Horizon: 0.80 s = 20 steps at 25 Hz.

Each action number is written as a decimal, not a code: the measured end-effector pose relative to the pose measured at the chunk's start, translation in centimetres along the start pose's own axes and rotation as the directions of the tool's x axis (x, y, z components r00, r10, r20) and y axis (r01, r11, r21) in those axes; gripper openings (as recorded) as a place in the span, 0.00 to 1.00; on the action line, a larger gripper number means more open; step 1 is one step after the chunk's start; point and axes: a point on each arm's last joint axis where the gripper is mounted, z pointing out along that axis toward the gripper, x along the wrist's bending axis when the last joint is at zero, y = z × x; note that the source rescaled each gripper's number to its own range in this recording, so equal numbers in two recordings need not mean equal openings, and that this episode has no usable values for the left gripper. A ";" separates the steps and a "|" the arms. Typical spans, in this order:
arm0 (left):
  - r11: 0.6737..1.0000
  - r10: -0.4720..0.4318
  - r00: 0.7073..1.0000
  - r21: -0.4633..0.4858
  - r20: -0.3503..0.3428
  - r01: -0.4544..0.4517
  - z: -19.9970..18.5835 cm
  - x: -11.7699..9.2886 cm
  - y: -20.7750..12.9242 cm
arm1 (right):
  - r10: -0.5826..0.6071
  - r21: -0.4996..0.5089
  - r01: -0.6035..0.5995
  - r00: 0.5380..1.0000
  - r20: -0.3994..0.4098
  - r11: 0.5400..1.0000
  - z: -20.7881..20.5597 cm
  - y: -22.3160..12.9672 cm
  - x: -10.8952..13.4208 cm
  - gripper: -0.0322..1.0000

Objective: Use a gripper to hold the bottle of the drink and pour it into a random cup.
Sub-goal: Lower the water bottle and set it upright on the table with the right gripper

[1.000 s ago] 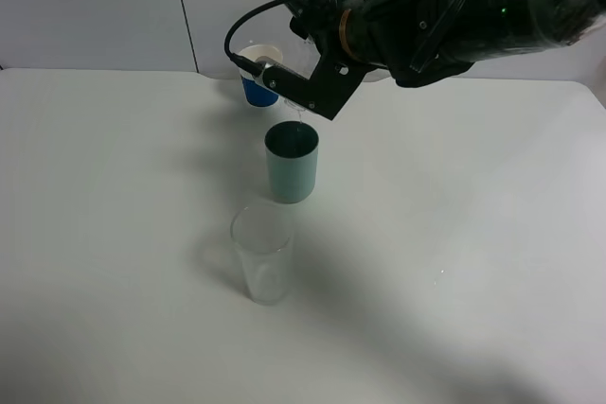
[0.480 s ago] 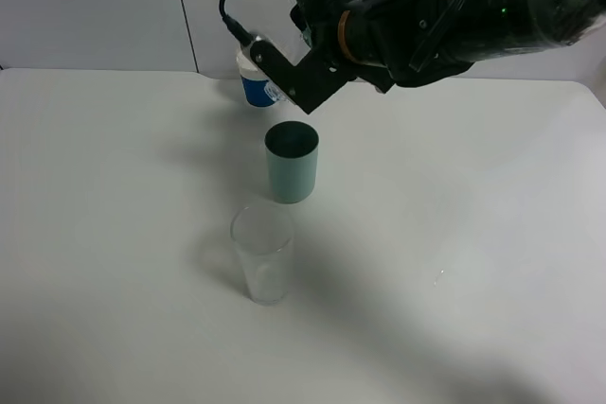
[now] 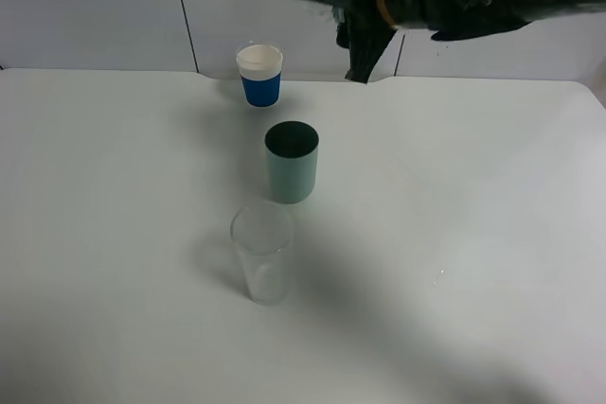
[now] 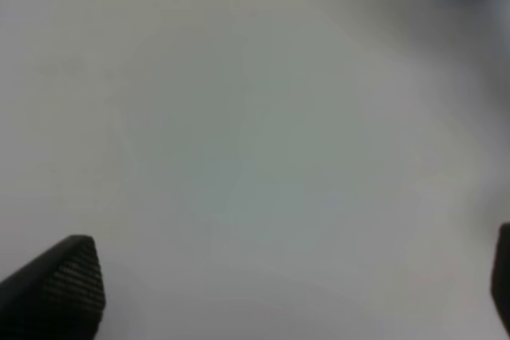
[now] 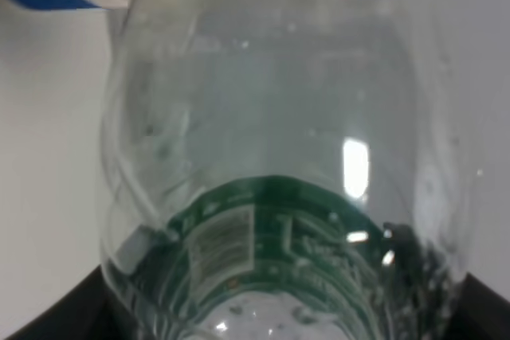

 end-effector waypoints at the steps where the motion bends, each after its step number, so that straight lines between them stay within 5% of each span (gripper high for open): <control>1: 1.000 0.000 1.000 0.000 0.000 0.000 0.0 0.0 0.0 | 0.081 0.002 -0.081 0.997 0.007 0.997 -0.3 -0.3 -0.7 0.03; 9: 1.000 0.000 1.000 0.000 0.000 0.000 0.0 0.0 0.0 | 0.520 -0.080 -0.524 0.851 -0.069 0.848 -2.6 -1.6 -4.3 0.03; 20: 1.000 0.000 1.000 0.000 0.000 0.000 0.0 0.0 0.0 | 0.551 -0.191 -0.569 0.823 -0.142 0.800 -3.5 -1.0 -5.5 0.03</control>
